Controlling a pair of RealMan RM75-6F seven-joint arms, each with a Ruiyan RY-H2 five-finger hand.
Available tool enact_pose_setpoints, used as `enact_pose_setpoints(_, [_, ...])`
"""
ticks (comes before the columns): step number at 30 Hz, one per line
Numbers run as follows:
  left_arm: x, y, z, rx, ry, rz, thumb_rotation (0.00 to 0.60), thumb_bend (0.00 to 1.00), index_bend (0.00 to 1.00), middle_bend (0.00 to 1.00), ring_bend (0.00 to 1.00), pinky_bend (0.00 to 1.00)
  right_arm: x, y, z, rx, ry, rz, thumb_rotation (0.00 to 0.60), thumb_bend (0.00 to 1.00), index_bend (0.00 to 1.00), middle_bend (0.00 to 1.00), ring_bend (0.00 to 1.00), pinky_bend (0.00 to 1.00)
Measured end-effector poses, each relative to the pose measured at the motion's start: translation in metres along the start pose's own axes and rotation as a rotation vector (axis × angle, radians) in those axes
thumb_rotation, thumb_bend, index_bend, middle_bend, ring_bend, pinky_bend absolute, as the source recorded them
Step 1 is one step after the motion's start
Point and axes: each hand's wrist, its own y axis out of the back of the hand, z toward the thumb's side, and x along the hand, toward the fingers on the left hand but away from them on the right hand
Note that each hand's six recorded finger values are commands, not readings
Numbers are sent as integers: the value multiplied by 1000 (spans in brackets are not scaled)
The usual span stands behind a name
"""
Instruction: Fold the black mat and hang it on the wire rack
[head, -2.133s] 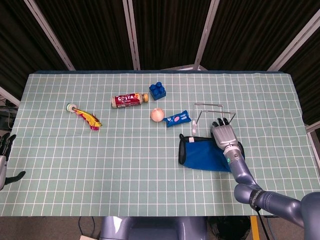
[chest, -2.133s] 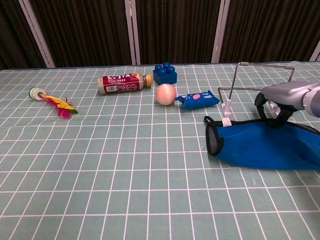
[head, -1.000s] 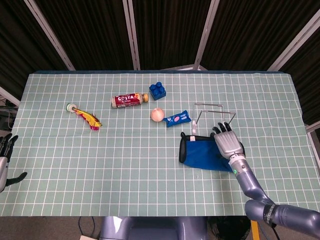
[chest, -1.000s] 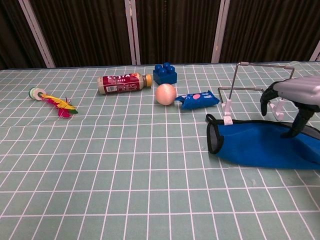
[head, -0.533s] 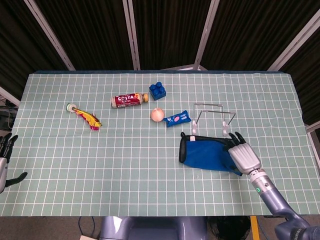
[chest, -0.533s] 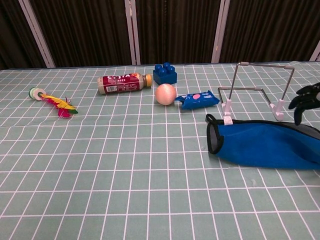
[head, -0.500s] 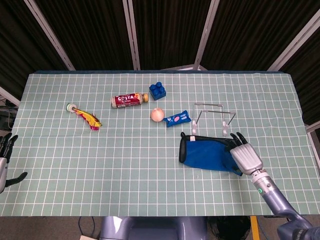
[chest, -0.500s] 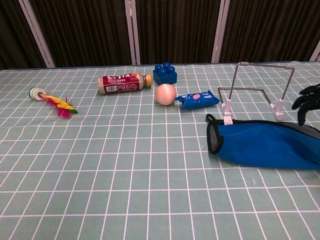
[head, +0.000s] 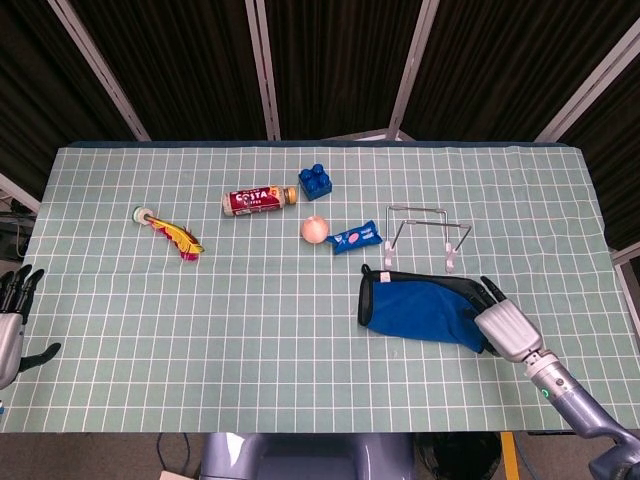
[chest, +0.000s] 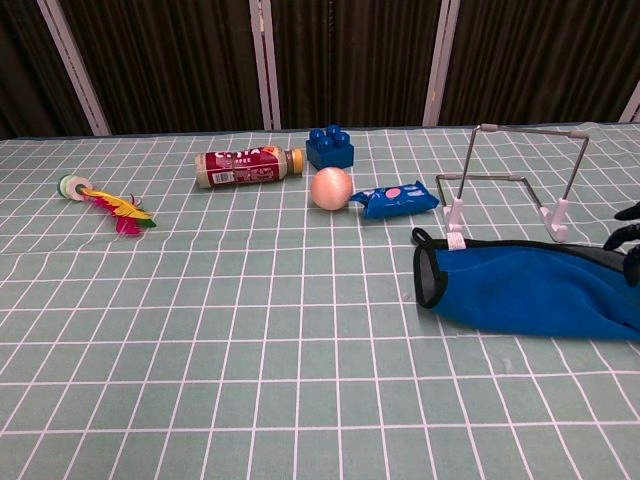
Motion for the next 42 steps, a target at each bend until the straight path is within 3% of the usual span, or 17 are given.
enact_pose_setpoints(15, [5, -4, -6, 2, 26, -12, 600, 0, 0, 0, 0, 0, -29, -16, 1, 9, 27, -18, 600, 106, 373, 150, 0, 1])
enact_pose_setpoints(22, [7, -7, -9, 6, 37, -26, 600, 0, 0, 0, 0, 0, -35, -20, -13, 10, -21, -5, 600, 119, 374, 150, 0, 1])
enact_pose_setpoints(28, [8, -9, -7, 6, 36, -34, 600, 0, 0, 0, 0, 0, -37, -25, -19, -46, -50, 13, 600, 287, 542, 149, 0, 22])
enact_pose_setpoints(31, [8, -10, -7, 7, 34, -35, 600, 0, 0, 0, 0, 0, -38, -25, -18, -81, -50, 8, 600, 314, 588, 150, 0, 40])
enact_pose_setpoints(42, [7, -8, -6, 2, 31, -30, 600, 0, 0, 0, 0, 0, -42, -5, -24, -93, -57, -97, 600, 319, 607, 162, 0, 69])
